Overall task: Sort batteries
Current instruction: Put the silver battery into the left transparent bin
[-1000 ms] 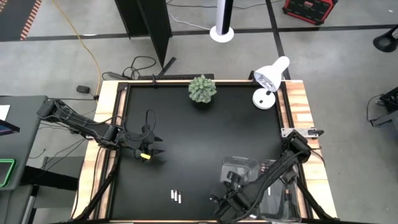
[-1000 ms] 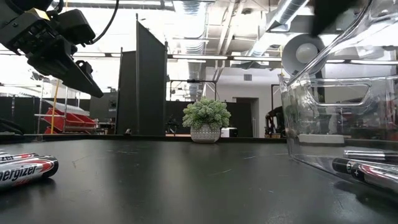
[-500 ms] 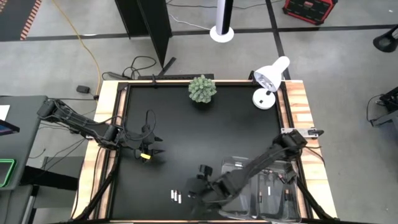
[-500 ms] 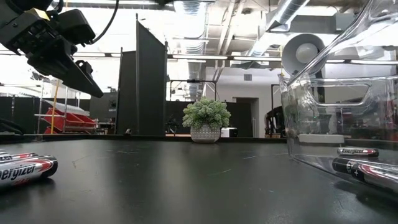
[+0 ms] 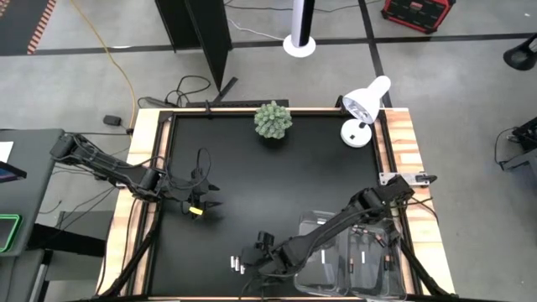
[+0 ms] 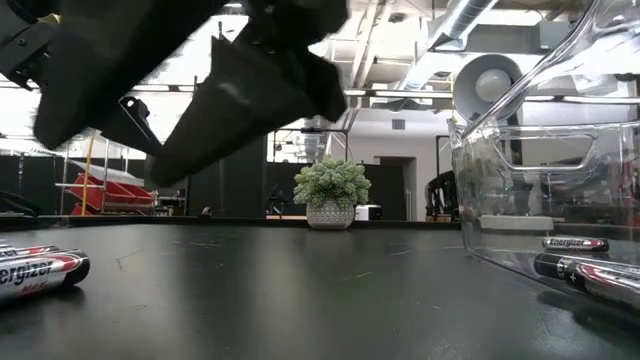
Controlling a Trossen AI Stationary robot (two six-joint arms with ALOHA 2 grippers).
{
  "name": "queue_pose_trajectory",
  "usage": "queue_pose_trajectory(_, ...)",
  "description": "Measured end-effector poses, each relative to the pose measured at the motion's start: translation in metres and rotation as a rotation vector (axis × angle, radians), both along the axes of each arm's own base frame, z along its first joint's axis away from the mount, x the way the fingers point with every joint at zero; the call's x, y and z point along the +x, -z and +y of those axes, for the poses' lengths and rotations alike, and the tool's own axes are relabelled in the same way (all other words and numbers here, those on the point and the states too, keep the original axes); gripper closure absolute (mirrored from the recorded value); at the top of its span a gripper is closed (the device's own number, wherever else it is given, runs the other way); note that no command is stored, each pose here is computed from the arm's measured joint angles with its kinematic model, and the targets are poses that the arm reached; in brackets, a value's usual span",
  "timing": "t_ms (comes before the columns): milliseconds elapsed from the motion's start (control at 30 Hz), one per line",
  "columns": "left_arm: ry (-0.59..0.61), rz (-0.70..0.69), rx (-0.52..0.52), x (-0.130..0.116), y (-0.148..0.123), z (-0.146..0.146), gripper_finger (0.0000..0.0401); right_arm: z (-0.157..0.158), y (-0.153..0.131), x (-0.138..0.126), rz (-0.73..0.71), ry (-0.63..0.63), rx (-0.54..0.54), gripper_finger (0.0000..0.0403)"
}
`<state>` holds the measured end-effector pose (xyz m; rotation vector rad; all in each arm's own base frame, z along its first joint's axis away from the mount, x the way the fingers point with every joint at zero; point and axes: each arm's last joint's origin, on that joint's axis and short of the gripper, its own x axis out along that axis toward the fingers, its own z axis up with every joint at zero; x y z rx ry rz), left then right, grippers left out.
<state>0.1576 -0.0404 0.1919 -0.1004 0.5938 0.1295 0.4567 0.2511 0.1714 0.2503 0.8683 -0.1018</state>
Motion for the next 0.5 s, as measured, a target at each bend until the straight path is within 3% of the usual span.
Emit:
queue_pose_trajectory(267,-0.004,-0.008,-0.01,0.0,-0.001,0.0,0.0154,0.004,0.023,0.009,-0.03,-0.028,-0.008,0.0161)
queue_pose_trajectory(500,-0.006,-0.009,-0.017,0.0,-0.001,-0.001,0.0154,-0.001,0.026,0.012,-0.033,0.011,-0.006,0.0161)
